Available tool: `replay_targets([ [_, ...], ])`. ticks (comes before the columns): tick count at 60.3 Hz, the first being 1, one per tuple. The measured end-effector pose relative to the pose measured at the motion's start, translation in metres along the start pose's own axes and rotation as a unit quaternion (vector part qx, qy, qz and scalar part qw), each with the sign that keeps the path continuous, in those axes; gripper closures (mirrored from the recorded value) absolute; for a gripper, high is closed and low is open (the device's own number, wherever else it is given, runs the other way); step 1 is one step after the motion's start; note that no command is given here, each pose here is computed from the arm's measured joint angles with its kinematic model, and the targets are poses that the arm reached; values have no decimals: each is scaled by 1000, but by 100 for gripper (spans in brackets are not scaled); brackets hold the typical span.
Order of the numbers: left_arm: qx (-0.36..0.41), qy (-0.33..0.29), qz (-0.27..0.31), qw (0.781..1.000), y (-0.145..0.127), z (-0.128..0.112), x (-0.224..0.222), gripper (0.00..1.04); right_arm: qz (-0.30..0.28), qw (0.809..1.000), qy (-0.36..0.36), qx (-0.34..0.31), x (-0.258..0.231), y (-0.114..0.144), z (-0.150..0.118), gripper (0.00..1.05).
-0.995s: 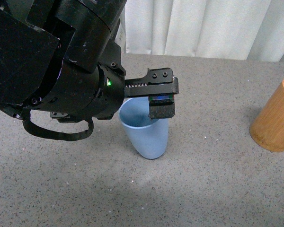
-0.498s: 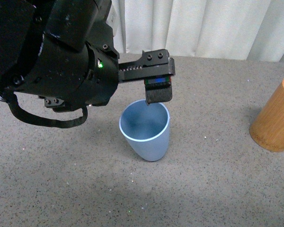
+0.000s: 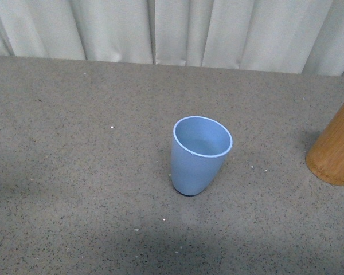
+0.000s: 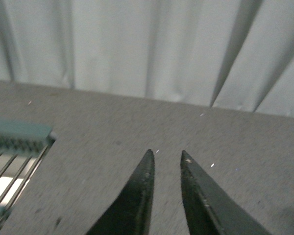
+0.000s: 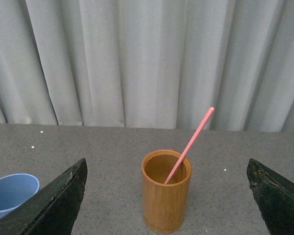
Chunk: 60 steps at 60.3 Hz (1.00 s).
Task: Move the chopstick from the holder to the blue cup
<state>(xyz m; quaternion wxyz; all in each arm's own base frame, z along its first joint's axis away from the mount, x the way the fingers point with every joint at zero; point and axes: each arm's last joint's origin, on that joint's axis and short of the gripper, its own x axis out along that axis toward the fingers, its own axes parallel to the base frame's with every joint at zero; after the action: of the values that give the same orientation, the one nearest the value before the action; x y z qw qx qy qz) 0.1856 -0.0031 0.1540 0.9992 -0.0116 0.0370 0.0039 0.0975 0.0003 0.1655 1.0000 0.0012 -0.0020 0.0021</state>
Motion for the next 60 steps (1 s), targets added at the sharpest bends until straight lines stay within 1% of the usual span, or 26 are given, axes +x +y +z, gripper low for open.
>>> replay_targets([
  [1,0,3,3,1000,1,-1,-4,88,0,1000,0,0,0,0,0,10],
  [3,1,16,5,1000,3,-6,-19,95,0,1000,0,0,0,0,0,10],
  [4,2,23,2,1000,3,-8,-30,100,0,1000,0,0,0,0,0,10],
  [5,1,27,-2,1000,3,-7,-35,101,0,1000,0,0,0,0,0,10],
  [10,6,15,-6,1000,3,2,-61,101,0,1000,0,0,0,0,0,10],
  [17,8,-27,-6,1000,3,7,-86,101,-2,1000,1,0,0,0,0,10],
  [23,8,-44,-5,999,3,9,-89,101,0,1000,1,0,0,0,0,10],
  [37,7,-45,-6,999,3,9,-90,101,0,1000,1,0,0,0,0,10],
  [39,8,-45,-6,999,3,9,-90,96,0,1000,1,0,0,0,0,10],
  [43,8,-45,-6,999,3,9,-90,80,-2,1000,2,2,0,0,-1,10],
  [45,8,-45,-5,999,3,9,-90,74,-19,1000,19,15,0,0,-1,10],
  [48,8,-45,-5,999,3,9,-90,64,-70,994,50,65,4,-3,-2,10],
  [52,8,-45,-5,999,3,9,-90,49,-110,983,41,140,15,-14,0,10],
  [53,8,-45,-5,999,3,9,-90,48,-116,981,39,150,16,-16,1,10],
  [55,8,-45,-6,999,3,9,-90,41,-144,972,32,182,23,-25,4,10],
  [57,8,-45,-6,999,3,9,-90,35,-164,966,28,197,29,-32,6,10],
  [60,8,-45,-6,999,3,9,-90,24,-189,958,28,212,44,-43,11,10],
])
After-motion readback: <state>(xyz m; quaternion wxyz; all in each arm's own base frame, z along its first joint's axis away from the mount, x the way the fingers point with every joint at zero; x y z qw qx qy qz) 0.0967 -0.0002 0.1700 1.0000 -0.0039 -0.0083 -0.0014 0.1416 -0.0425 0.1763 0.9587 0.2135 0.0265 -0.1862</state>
